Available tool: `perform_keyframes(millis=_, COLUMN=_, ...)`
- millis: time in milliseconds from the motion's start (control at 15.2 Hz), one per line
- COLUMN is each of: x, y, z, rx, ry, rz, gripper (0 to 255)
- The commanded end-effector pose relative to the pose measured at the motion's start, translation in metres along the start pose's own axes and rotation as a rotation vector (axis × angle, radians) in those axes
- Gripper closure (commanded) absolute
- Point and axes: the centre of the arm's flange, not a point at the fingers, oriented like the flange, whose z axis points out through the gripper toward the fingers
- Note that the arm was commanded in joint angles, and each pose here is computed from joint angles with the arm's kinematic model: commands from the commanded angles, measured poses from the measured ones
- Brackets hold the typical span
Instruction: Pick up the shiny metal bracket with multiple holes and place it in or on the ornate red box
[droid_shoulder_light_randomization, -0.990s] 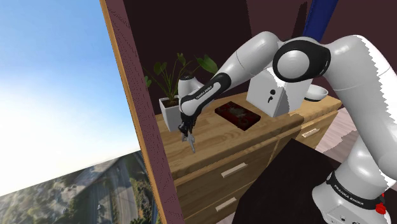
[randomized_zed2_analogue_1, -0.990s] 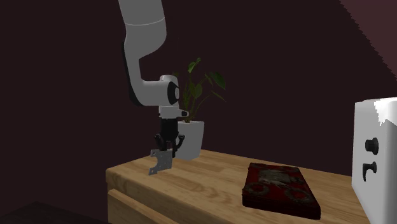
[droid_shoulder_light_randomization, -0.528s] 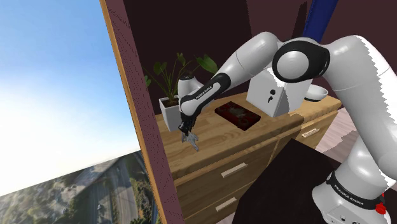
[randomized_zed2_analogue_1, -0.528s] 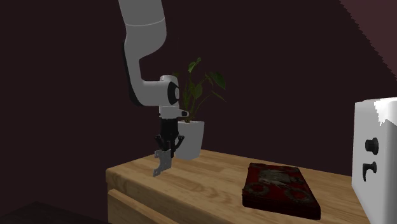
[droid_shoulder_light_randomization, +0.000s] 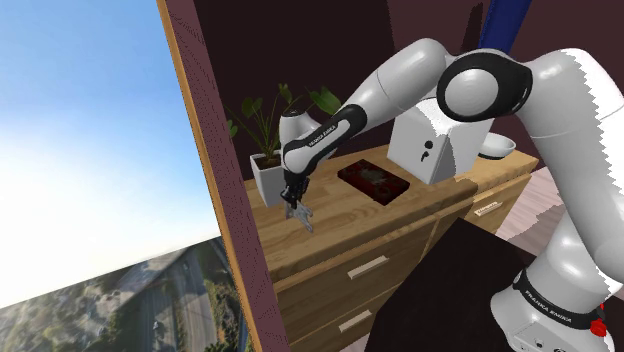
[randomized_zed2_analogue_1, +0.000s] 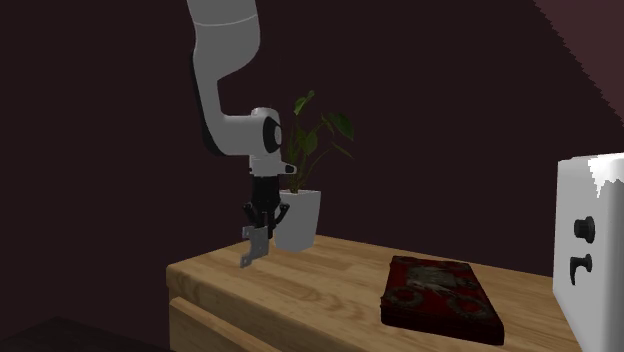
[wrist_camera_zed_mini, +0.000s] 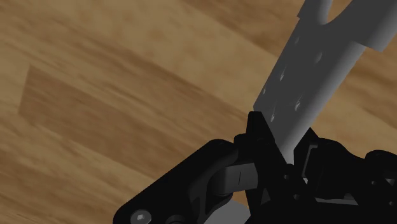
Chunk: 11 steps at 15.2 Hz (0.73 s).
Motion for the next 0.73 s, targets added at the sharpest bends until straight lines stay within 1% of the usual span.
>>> perform_keyframes(millis=0, x=-0.001, y=0.000, z=-0.012, rx=0.000, ry=0.003, rz=0.000, gripper=255)
perform_keyframes(millis=660, x=-0.001, y=0.000, z=-0.065, rx=0.000, ry=0.003, rz=0.000, gripper=255)
